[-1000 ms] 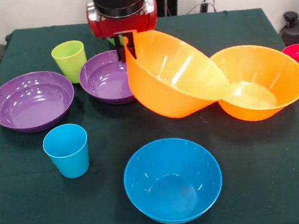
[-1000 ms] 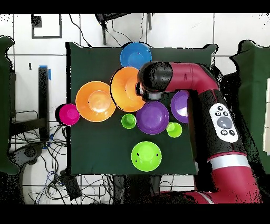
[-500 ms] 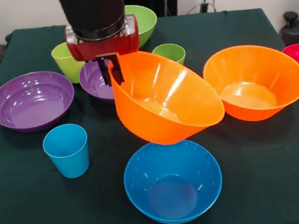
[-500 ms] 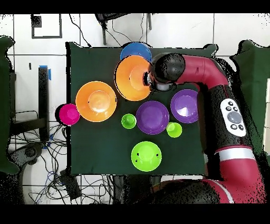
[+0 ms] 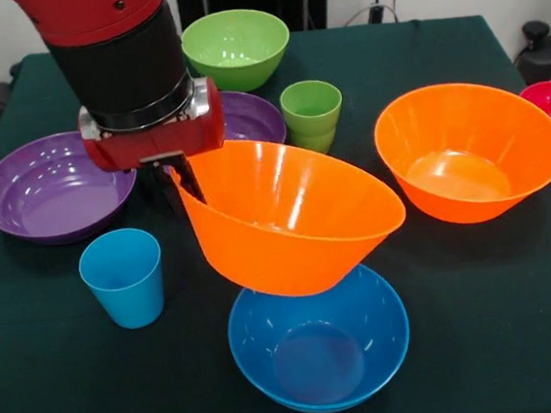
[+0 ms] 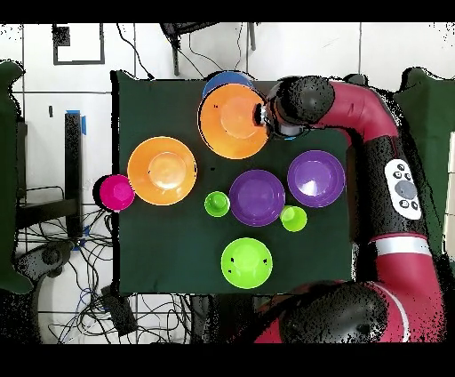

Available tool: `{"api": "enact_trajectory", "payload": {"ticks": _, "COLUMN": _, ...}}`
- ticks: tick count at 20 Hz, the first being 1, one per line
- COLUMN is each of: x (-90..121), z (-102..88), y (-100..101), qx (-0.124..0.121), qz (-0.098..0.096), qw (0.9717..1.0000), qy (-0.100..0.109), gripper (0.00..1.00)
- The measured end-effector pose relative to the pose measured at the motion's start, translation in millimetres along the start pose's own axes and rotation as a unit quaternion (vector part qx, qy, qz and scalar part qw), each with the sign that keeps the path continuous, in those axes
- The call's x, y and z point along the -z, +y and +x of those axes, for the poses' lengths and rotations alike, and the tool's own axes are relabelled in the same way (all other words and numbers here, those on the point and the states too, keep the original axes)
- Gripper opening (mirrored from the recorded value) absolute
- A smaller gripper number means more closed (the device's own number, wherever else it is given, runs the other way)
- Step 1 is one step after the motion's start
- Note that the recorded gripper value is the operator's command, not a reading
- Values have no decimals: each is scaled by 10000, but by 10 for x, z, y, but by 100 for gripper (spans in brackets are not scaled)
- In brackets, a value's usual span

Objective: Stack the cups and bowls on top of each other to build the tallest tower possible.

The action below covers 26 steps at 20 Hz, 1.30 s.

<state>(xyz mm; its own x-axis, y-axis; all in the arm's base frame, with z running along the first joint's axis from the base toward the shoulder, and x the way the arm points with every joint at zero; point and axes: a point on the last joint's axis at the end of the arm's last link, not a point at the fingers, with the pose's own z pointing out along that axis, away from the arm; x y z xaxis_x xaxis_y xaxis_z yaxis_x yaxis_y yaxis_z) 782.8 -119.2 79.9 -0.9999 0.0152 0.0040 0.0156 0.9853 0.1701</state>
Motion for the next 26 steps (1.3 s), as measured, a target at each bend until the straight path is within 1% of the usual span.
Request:
{"api": "enact_trajectory", "payload": {"ticks": 2, "x": -16, "z": -80, "y": -28, "qx": 57, "qz": -52, "qw": 9999, "qy": -85, "gripper": 0}}
{"api": "enact_trajectory", "payload": {"ticks": 5, "x": -44, "z": -146, "y": -34, "qx": 126, "qz": -109, "qw": 9997, "qy": -151, "gripper": 0}}
{"api": "enact_trajectory", "payload": {"ticks": 12, "x": -94, "z": -217, "y": 79, "qx": 220, "qz": -275, "qw": 9992, "qy": -212, "gripper": 0}}
{"api": "enact_trajectory", "payload": {"ticks": 16, "x": -81, "z": -236, "y": 113, "qx": 236, "qz": -314, "qw": 9989, "qy": -238, "gripper": 0}}
{"api": "enact_trajectory", "payload": {"ticks": 25, "x": -60, "z": -242, "y": 84, "qx": 216, "qz": -333, "qw": 9989, "qy": -261, "gripper": 0}}
{"api": "enact_trajectory", "payload": {"ticks": 26, "x": -57, "z": -245, "y": 88, "qx": 217, "qz": -337, "qw": 9988, "qy": -265, "gripper": 100}}
